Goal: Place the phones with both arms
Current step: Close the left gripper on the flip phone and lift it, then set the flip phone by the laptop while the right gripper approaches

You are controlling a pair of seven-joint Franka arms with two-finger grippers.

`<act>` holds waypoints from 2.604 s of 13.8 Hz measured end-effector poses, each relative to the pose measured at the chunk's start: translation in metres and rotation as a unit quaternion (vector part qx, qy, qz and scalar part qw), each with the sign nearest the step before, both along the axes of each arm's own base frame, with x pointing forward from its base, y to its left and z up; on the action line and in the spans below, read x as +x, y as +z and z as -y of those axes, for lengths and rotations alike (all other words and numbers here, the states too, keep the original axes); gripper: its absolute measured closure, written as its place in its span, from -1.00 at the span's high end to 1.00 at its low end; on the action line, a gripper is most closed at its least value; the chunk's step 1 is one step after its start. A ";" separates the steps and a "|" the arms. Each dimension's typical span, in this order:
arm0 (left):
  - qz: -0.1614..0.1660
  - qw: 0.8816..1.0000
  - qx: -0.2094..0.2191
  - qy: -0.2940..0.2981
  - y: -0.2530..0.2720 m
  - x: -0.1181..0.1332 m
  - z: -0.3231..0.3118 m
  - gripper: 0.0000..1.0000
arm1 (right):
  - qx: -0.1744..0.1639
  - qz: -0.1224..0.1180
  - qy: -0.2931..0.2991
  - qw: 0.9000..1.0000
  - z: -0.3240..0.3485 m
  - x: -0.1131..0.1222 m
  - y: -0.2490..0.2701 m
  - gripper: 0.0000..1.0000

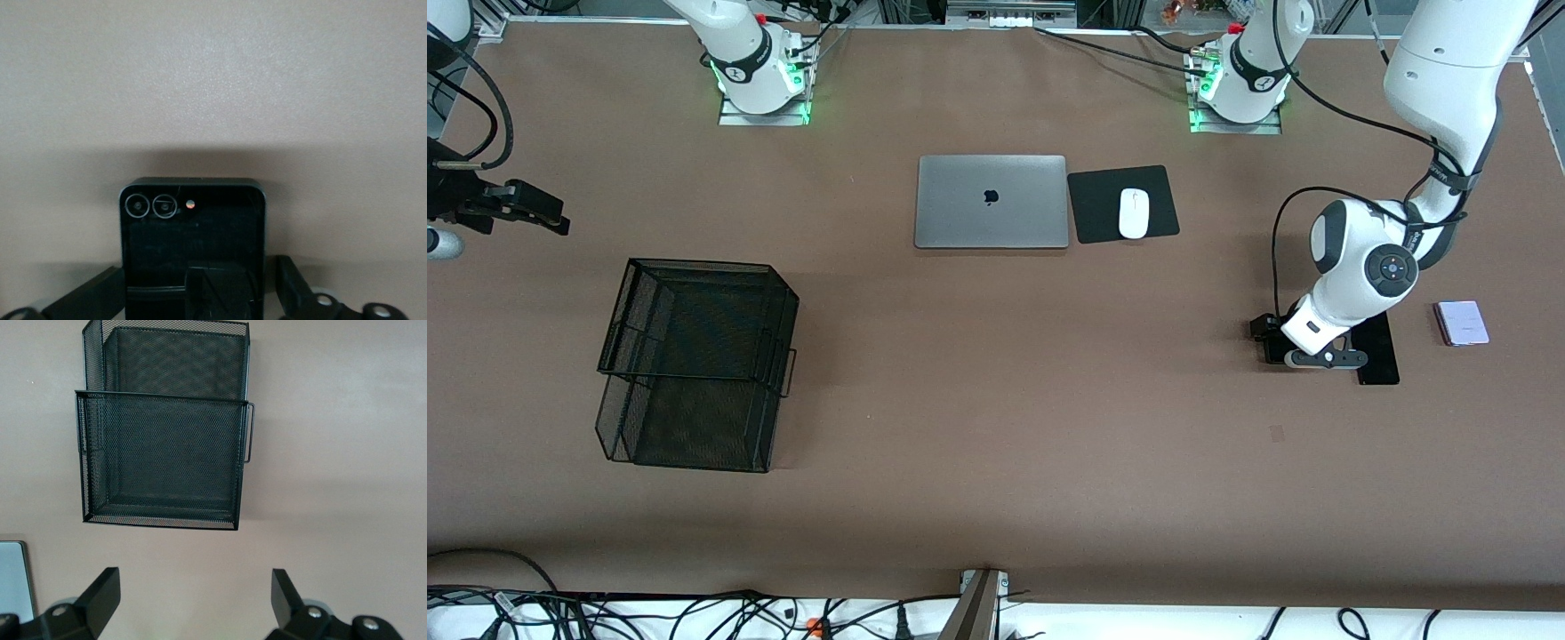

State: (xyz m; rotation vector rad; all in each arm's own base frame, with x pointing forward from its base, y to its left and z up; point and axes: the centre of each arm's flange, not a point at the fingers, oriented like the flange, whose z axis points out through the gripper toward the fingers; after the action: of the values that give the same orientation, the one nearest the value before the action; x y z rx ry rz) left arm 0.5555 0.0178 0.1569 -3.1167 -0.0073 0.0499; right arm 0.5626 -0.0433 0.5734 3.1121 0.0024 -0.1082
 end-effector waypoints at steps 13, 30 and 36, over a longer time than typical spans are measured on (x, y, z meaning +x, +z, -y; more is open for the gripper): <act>0.012 1.000 0.000 -0.001 0.007 0.009 0.001 0.61 | 0.000 0.001 0.000 1.000 0.000 0.000 0.000 1.00; -0.012 0.991 -0.113 -0.071 0.110 0.002 0.461 0.61 | 0.000 0.001 0.001 1.000 -0.001 0.001 -0.001 1.00; 0.001 0.988 -0.152 -0.039 0.043 -0.004 0.491 0.90 | 0.000 0.001 0.001 1.000 -0.001 0.001 -0.001 1.00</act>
State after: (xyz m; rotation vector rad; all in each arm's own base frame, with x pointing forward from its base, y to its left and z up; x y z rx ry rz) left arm 0.5512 -0.4730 0.1996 -3.4188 0.1353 0.0507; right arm 0.5636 -0.0423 0.5724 3.1117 0.0056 -0.1049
